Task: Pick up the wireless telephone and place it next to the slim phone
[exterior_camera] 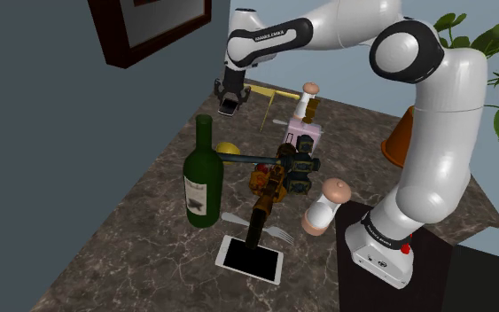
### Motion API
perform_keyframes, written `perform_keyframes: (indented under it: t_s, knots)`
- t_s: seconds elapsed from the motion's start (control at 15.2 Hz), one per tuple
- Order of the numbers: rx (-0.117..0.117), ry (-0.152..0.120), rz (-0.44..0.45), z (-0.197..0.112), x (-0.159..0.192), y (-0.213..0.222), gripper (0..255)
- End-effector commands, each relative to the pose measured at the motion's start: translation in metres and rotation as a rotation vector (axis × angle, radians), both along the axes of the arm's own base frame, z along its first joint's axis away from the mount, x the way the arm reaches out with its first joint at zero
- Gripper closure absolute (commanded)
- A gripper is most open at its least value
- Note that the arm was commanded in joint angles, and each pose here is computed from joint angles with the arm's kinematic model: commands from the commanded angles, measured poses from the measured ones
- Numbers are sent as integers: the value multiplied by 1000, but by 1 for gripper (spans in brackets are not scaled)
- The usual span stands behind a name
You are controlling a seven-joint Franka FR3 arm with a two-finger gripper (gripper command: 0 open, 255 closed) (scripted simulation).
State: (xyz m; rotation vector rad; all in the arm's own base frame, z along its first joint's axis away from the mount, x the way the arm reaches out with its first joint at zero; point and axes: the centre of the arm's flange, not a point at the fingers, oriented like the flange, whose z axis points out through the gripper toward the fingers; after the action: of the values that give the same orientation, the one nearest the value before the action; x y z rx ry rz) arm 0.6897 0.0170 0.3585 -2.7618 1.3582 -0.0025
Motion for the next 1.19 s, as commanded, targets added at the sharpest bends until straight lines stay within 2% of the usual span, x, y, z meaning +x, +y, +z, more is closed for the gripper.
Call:
perform_keyframes:
  t_s: [0.0,0.13,1.12]
  knots:
    - [0,1,0,9,0,0,255]
    - [0,1,0,19,0,0,255]
    - [0,1,0,20,-180,83,255]
